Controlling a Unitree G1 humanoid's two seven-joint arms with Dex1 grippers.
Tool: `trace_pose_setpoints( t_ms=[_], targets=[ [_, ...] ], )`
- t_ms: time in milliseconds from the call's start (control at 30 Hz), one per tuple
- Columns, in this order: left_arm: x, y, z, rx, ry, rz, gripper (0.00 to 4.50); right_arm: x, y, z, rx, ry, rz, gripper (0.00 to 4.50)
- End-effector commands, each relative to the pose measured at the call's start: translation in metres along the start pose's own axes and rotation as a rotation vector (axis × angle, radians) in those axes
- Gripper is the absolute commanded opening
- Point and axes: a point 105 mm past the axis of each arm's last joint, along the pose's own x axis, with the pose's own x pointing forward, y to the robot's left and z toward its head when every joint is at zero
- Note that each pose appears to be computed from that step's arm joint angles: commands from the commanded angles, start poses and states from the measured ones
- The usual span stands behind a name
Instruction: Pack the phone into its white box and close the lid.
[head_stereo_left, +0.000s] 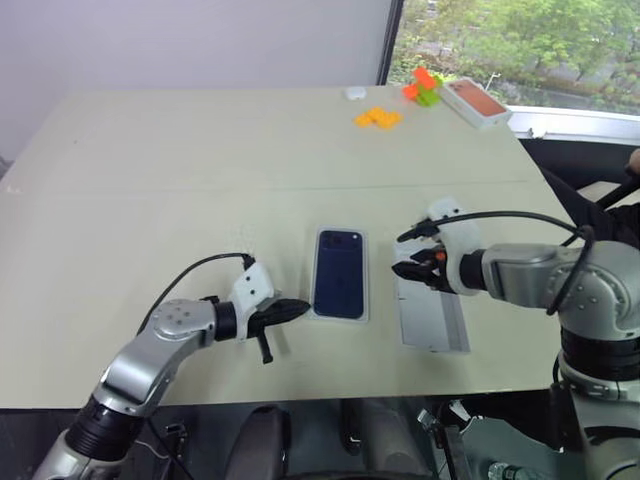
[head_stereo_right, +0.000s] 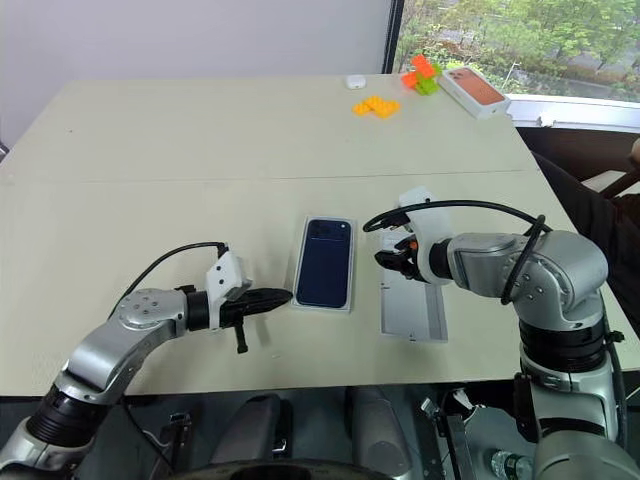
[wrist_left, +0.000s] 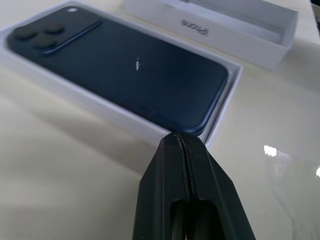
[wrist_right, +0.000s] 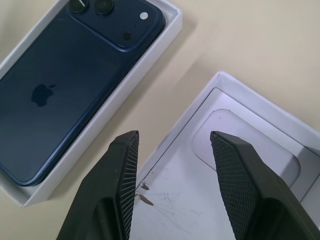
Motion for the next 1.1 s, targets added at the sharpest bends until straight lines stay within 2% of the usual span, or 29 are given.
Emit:
trace_pose_setpoints(
  t_ms=[33, 200, 367, 700, 867, 1100],
  targets=[
    [0.005, -0.007, 0.005, 0.029, -0.002, -0.036, 0.0, -0.006, -0.001, 0.005, -0.009, -0.012, -0.018, 2.37],
    [0.005, -0.011, 0.003, 0.029, 0.024, -0.069, 0.0, -0.006, 0.001, 0.0, 0.0, 0.012, -0.012, 2.37],
    [0.002, -0.007, 0.01, 0.012, -0.015, -0.04, 0.0, -0.005, 0.008, 0.001, -0.001, 0.018, 0.005, 2.37],
    [-0.029, 0.002, 0.017, 0.029, -0.049, 0.017, 0.0, 0.003, 0.004, -0.007, 0.069, 0.066, -0.039, 2.37],
    [-0.039, 0.01, 0.012, 0.067, -0.017, 0.042, 0.0, 0.007, 0.016, -0.008, 0.119, 0.095, 0.01, 2.37],
    [-0.035, 0.011, 0.01, 0.066, -0.021, 0.055, 0.0, 0.01, 0.029, -0.014, 0.196, 0.166, -0.035, 2.37]
  ],
)
